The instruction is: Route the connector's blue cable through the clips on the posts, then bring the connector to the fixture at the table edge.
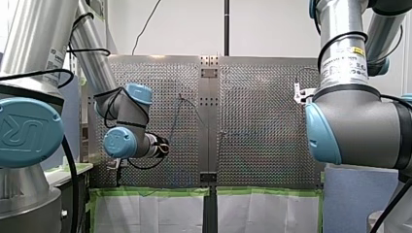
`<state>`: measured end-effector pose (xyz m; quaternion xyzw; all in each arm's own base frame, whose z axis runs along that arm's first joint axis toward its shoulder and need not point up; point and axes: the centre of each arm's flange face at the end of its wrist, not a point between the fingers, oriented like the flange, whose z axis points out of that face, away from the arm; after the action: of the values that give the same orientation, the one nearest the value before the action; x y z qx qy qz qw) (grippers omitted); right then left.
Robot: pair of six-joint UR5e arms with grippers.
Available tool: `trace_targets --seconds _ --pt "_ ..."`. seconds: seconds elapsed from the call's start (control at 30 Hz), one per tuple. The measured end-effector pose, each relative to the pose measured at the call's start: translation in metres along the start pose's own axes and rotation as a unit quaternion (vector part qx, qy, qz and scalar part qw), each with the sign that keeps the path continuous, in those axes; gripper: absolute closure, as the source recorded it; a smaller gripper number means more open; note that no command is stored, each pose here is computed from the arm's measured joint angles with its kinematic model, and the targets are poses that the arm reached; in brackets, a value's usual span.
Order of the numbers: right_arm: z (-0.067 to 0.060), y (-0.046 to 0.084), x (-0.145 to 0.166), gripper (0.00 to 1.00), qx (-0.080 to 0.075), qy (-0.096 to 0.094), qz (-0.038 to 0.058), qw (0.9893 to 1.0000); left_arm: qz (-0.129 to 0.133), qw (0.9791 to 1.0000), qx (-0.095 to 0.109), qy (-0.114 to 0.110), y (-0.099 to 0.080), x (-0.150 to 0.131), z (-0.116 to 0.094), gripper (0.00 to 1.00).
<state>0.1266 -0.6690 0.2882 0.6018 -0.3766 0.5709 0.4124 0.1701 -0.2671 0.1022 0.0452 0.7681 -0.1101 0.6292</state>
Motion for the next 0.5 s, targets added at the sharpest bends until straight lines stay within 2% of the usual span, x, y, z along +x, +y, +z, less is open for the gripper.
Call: trace_targets --seconds 0.5 --pt "-0.0023 -0.0013 -0.0008 0.00 0.000 -0.010 -0.0061 0.9999 0.001 1.0000 0.000 0.001 0.0002 0.0002 -0.0001 0.00"
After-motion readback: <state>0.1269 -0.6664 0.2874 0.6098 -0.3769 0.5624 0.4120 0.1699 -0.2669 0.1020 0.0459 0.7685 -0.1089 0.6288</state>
